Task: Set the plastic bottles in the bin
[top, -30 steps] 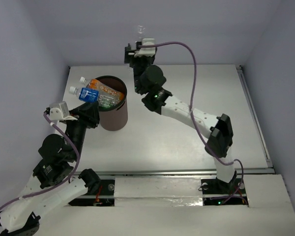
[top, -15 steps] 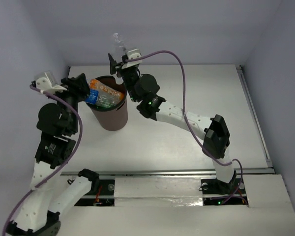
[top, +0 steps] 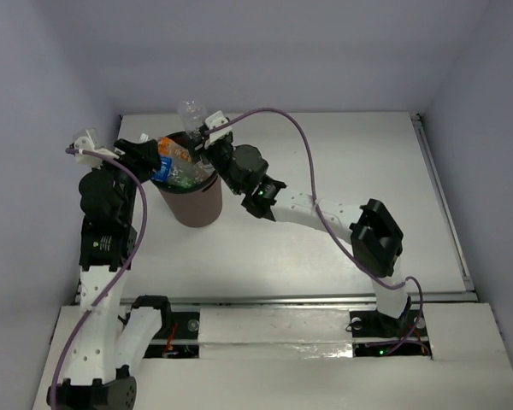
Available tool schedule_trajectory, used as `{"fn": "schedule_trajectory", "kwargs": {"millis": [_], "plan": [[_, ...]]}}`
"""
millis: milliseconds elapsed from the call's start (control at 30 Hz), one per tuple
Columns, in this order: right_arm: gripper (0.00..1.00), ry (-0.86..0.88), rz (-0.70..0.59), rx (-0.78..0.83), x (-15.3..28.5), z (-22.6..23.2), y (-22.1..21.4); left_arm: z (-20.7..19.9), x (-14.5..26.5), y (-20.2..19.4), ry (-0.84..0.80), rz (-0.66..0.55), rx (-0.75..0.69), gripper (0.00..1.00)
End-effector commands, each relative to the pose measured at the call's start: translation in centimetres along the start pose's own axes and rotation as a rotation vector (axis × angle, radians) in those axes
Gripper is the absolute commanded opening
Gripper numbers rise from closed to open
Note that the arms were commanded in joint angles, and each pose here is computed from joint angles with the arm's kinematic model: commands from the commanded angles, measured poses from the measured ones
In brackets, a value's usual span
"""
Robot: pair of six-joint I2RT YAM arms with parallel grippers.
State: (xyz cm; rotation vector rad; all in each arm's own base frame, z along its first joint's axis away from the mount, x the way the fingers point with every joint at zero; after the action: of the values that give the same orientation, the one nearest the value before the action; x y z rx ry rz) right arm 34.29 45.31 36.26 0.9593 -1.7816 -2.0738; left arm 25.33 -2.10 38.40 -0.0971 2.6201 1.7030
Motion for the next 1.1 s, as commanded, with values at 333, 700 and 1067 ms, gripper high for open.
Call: {"fn": "schedule_trajectory", "kwargs": {"millis": [333, 700, 1067], "plan": [[0.69, 0.047, 0.046, -0.013, 1.3, 1.5, -2.7, -1.6, 2.0, 2.5, -0.106, -0.105, 0.006, 0.56], [0.9, 0.066, 0.004, -0.073, 1.7, 2.0, 0.0, -4.0, 4.8, 5.4, -0.199, -0.187, -0.019, 0.61], [1.0, 0.041, -0.027, -0.088, 2.6, 1.6, 2.0, -3.8, 5.4, 4.4, -0.212, -0.175, -0.027, 0.62]]}}
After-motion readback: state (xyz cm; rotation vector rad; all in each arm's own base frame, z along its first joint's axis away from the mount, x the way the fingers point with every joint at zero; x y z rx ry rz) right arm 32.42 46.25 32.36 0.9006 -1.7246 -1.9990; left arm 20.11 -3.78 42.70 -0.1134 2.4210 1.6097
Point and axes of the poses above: each gripper's point midway between its finger pads, its own x axis back along the fingers, its own z axis along the line the jaws close on, y = z × x, the point moved 6 cm from there along x, back along the fingers, and after that the axes turned 9 degrees about -x, right-handed, at the moved point
